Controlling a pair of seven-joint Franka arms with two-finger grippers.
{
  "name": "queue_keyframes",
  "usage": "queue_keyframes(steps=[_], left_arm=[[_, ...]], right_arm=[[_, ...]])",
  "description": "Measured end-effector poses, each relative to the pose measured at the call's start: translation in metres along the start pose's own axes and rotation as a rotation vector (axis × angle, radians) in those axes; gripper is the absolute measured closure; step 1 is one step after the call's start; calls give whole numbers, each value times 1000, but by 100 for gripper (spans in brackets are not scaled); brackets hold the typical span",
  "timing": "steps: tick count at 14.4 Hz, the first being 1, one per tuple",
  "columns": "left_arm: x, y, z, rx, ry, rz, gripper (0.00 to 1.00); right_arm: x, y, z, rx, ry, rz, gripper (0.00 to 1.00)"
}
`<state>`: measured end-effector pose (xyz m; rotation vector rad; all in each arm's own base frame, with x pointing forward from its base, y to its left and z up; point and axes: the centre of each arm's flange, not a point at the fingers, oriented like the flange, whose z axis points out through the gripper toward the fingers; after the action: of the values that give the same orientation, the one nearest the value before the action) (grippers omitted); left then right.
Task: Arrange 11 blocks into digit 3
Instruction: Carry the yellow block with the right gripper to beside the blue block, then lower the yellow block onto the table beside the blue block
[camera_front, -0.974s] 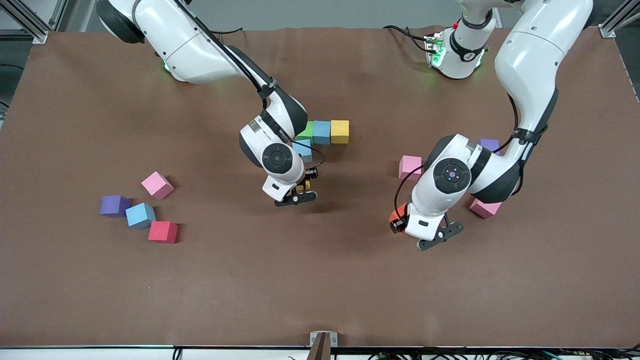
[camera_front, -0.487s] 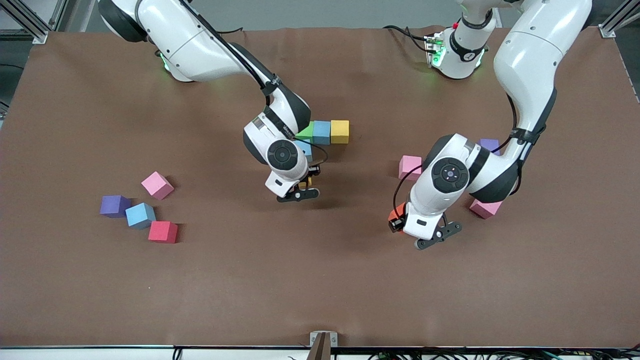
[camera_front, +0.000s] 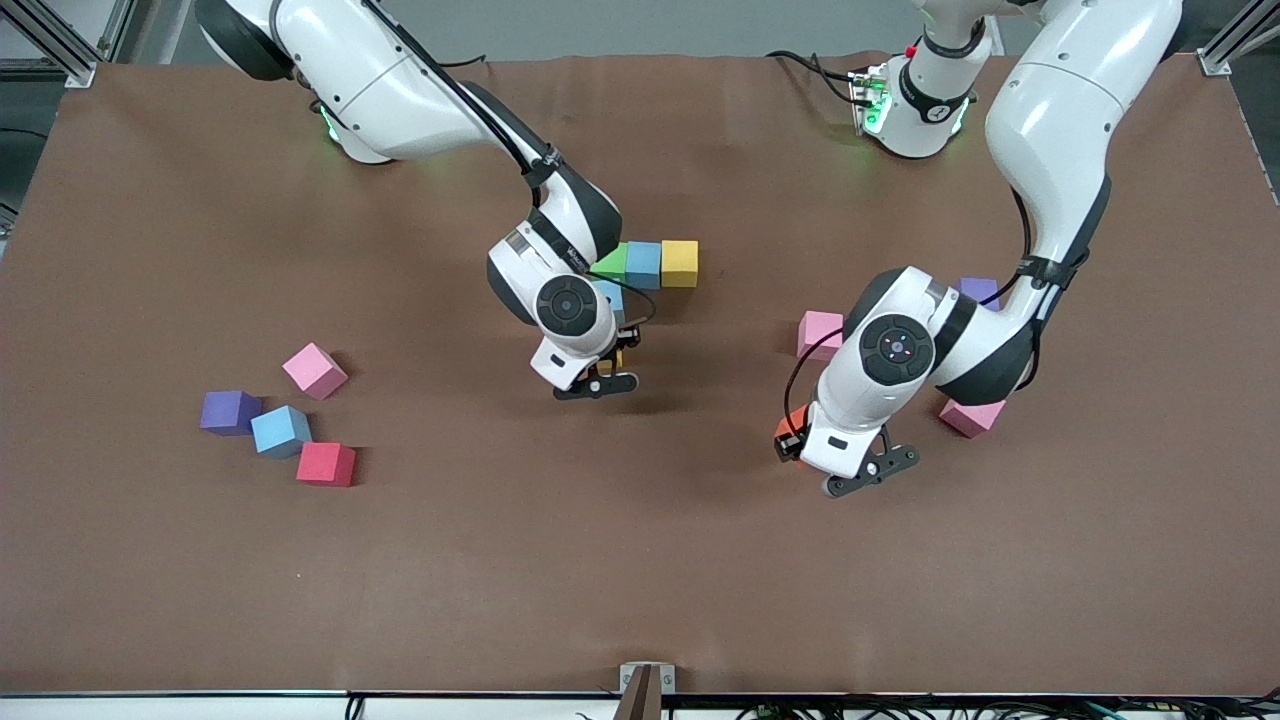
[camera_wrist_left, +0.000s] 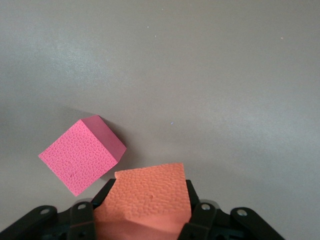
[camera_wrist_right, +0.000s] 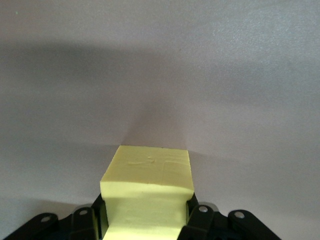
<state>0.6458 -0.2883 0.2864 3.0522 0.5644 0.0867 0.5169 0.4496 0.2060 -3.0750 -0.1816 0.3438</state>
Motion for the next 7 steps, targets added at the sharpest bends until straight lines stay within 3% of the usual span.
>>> queue_keyframes(steps=[7], left_arm=[[0, 0, 3, 2, -4, 54, 43]], right_arm=[[-2, -1, 1, -1, -3, 17, 42]])
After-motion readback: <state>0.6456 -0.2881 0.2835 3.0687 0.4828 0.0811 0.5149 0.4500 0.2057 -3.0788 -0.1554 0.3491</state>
